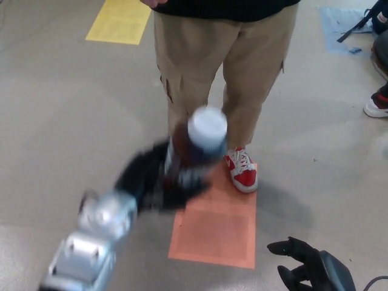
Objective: The robot recieved a bottle of protein shake from a person using its left hand and then shake the protein up and down 2 two times and hand it back to the person
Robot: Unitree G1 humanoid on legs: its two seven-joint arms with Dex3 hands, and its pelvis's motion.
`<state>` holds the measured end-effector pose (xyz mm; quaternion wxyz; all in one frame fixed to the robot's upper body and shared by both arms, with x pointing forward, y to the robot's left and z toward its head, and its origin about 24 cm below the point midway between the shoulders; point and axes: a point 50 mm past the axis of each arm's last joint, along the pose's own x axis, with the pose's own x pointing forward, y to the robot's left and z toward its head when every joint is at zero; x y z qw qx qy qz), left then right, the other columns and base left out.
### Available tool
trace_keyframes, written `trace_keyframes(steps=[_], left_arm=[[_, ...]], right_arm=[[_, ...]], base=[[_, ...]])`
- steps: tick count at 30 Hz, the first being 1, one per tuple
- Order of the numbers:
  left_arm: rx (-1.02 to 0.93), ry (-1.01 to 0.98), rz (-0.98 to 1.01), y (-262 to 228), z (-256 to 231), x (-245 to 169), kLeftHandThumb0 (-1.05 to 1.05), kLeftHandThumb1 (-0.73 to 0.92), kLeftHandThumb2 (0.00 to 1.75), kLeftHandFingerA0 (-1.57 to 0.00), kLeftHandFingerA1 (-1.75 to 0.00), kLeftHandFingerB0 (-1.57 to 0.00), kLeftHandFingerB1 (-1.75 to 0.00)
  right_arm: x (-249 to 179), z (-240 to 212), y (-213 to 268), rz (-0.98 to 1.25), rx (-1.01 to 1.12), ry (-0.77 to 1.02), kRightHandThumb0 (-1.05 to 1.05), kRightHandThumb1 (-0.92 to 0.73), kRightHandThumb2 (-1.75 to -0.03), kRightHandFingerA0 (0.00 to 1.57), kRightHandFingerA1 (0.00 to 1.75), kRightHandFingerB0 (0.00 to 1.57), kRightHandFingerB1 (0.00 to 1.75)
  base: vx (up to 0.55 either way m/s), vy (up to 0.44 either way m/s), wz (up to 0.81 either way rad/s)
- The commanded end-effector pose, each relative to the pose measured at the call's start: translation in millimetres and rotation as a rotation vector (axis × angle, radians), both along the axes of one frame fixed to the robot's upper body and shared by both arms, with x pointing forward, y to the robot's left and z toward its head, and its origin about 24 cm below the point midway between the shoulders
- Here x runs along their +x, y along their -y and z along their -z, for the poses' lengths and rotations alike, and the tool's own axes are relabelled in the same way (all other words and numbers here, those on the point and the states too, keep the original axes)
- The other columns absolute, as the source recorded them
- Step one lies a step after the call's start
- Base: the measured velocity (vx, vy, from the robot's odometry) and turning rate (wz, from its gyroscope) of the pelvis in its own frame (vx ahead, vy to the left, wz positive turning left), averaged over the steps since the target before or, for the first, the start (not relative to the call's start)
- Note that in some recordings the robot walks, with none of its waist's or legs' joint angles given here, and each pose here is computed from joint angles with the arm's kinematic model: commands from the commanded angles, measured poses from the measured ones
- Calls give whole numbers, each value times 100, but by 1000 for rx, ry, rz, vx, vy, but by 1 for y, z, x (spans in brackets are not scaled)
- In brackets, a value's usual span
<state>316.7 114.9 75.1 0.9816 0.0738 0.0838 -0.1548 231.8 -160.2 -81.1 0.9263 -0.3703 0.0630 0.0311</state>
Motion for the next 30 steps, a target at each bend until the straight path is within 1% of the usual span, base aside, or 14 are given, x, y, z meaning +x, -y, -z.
trace_keyframes(steps=[1, 3, 5, 9, 12, 13, 15, 16, 19, 21, 24, 26, 28, 30], left_arm=[[-201, 218, -65, -8, -75, 20, -16, 82, 70, -97, -134, -71, -108], [-166, 182, -71, -9, -58, 18, -15, 80, 72, -100, -127, -73, -106], [24, -80, -41, -13, 28, -7, -24, 84, 65, -95, -126, -70, -100], [142, -237, -7, -17, 89, -38, -20, 82, 65, -96, -126, -72, -100], [138, -149, 20, -7, 56, -20, -26, 82, 72, -97, -124, -71, -104], [65, -90, 10, -5, 35, -11, -22, 83, 66, -88, -130, -69, -97], [-89, 86, -22, -5, -28, 10, -21, 83, 68, -87, -134, -69, -102], [-102, 106, -30, -5, -35, 11, -21, 82, 68, -89, -133, -69, -102], [-105, 94, -28, -6, -30, 10, -19, 81, 68, -91, -133, -70, -101], [-44, -51, 16, -6, 12, -3, -19, 79, 69, -89, -137, -70, -101], [75, -203, 42, -5, 61, -24, -24, 80, 69, -91, -128, -74, -99], [36, -174, 40, -2, 47, -15, -28, 81, 68, -85, -130, -69, -102], [-11, -107, 38, 1, 26, -6, -27, 79, 74, -90, -129, -69, -102], [-108, 42, 19, 4, -24, 11, -24, 84, 66, -94, -132, -69, -103]], right_arm=[[10, -7, 1, 14, 1, 24, -26, -80, -63, 93, 56, 71, 50], [12, -8, 2, 12, -1, 25, -26, -80, -63, 93, 55, 71, 49], [10, -7, 3, 9, 11, 22, -25, -77, -66, 95, 55, 69, 50], [9, -7, 2, 7, 22, 20, -28, -76, -65, 95, 54, 69, 50], [14, -11, 6, 9, 18, 30, -27, -79, -63, 92, 54, 70, 50], [15, -10, 6, 12, 22, 21, -28, -80, -64, 91, 54, 69, 49], [13, -8, 3, 15, 28, 12, -26, -77, -63, 91, 53, 70, 50], [13, -8, 2, 15, 31, 12, -27, -77, -63, 90, 54, 70, 50], [15, -11, 2, 8, 27, 29, -26, -77, -63, 91, 55, 70, 51], [16, -11, 1, 8, 23, 34, -29, -77, -63, 92, 54, 70, 50], [15, -11, 4, 10, 19, 39, -28, -77, -64, 95, 55, 70, 51], [18, -13, 4, 18, 26, 41, -28, -76, -64, 96, 55, 70, 50], [18, -12, 4, 18, 23, 36, -29, -76, -64, 95, 55, 71, 50], [18, -12, 4, 18, 8, 39, -29, -77, -65, 97, 53, 71, 49]], base=[[0, 0, 0], [0, 0, 0], [0, 0, 0], [0, 0, 2], [0, 0, 0], [0, 0, 10], [0, 0, 0], [0, 0, 0], [0, 0, 0], [0, 0, 0], [0, 0, 0], [0, 0, 0], [0, 0, 3], [0, 0, 4]])
